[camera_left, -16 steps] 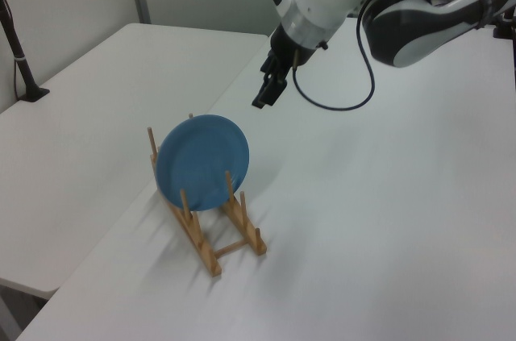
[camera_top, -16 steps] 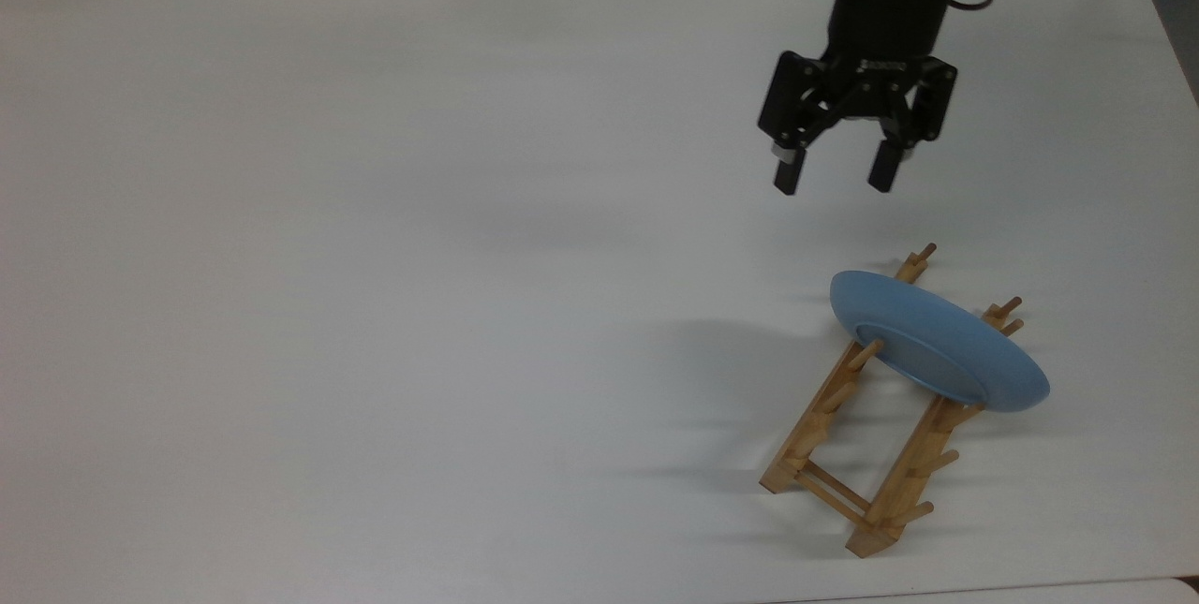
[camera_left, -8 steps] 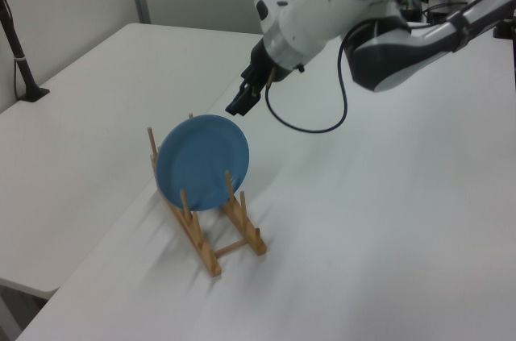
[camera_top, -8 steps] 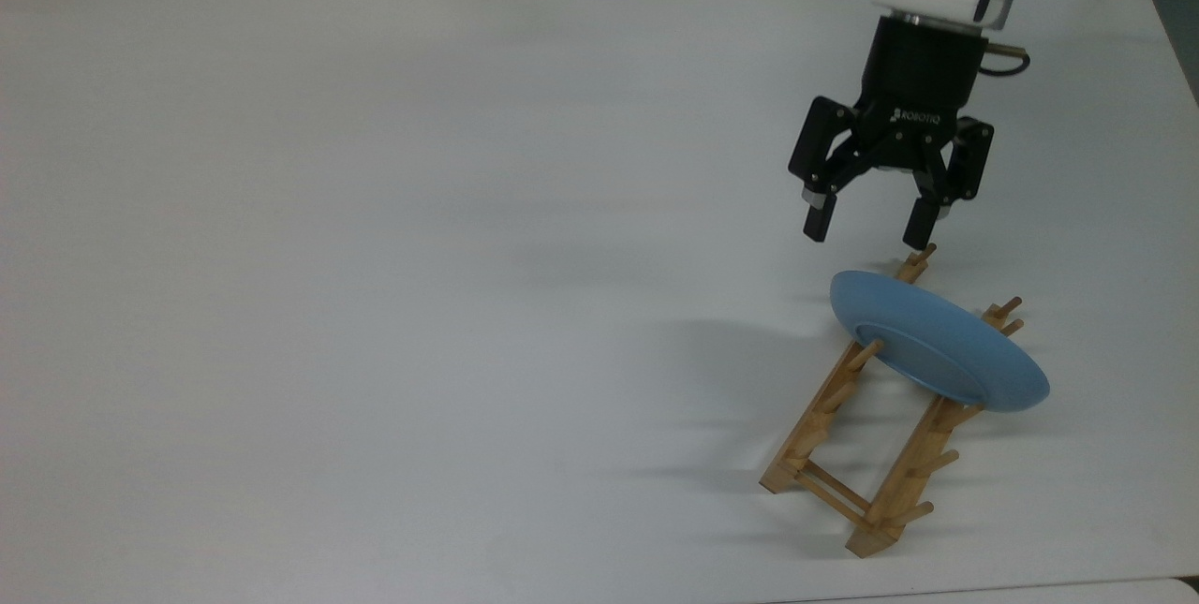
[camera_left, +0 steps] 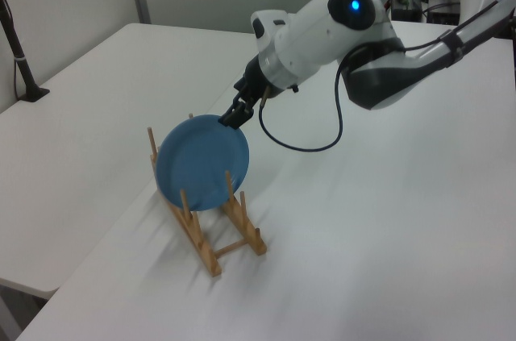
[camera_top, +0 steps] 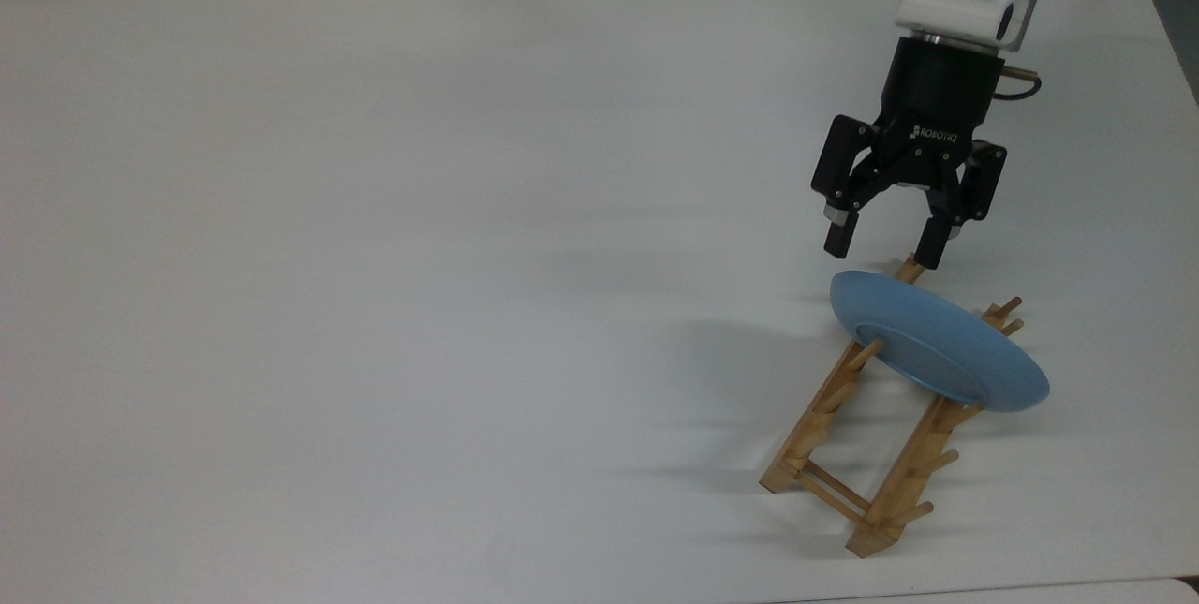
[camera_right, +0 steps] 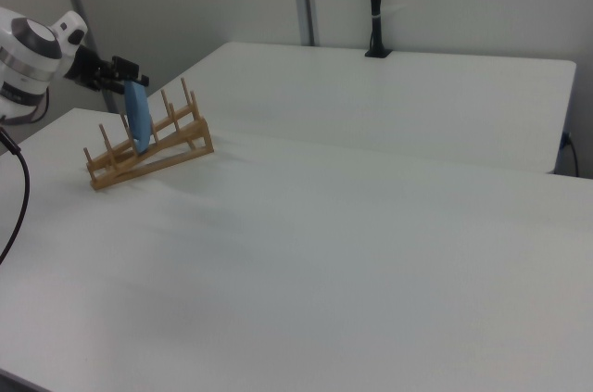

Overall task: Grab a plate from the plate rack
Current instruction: 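Lower the gripper onto the plate rim and close it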

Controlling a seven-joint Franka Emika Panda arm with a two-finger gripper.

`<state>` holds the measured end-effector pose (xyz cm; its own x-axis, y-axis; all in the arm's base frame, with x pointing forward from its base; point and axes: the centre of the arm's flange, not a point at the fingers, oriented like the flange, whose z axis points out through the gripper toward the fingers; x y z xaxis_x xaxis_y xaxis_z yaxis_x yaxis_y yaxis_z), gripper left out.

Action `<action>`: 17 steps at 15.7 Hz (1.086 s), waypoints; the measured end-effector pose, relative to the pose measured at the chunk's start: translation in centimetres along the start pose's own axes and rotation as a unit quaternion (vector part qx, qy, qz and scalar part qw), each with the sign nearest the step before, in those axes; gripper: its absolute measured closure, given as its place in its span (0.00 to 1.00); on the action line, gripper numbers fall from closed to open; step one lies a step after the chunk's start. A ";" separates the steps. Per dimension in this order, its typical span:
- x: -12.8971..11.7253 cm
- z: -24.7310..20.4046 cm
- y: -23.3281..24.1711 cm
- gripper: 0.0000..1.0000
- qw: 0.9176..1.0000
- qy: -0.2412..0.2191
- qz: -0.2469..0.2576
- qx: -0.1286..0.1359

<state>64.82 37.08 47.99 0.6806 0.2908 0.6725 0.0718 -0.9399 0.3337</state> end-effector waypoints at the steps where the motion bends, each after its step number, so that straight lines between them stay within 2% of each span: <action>1: -0.3 0.4 -0.3 0.09 1.000 0.001 -0.004 -0.003; 5: -1.4 1.7 -1.6 0.10 1.000 0.000 -0.011 -0.009; 7: -1.6 2.0 -1.8 0.17 1.000 0.003 -0.012 -0.011; 8: -1.6 2.0 -1.9 0.17 1.000 0.004 -0.012 -0.011; 10: -1.6 2.0 -1.9 0.37 1.000 0.004 -0.008 -0.011; 12: -1.6 2.0 -1.9 0.39 1.000 0.005 -0.005 -0.011; 14: -1.5 2.0 -1.9 0.54 1.000 0.005 -0.002 -0.011; 15: -1.5 2.0 -1.9 0.54 1.000 0.005 -0.001 -0.011; 17: -1.5 1.9 -1.9 0.63 1.000 0.005 -0.001 -0.011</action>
<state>65.05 38.09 45.03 0.6730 0.2937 0.6788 0.0569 -0.9356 0.3484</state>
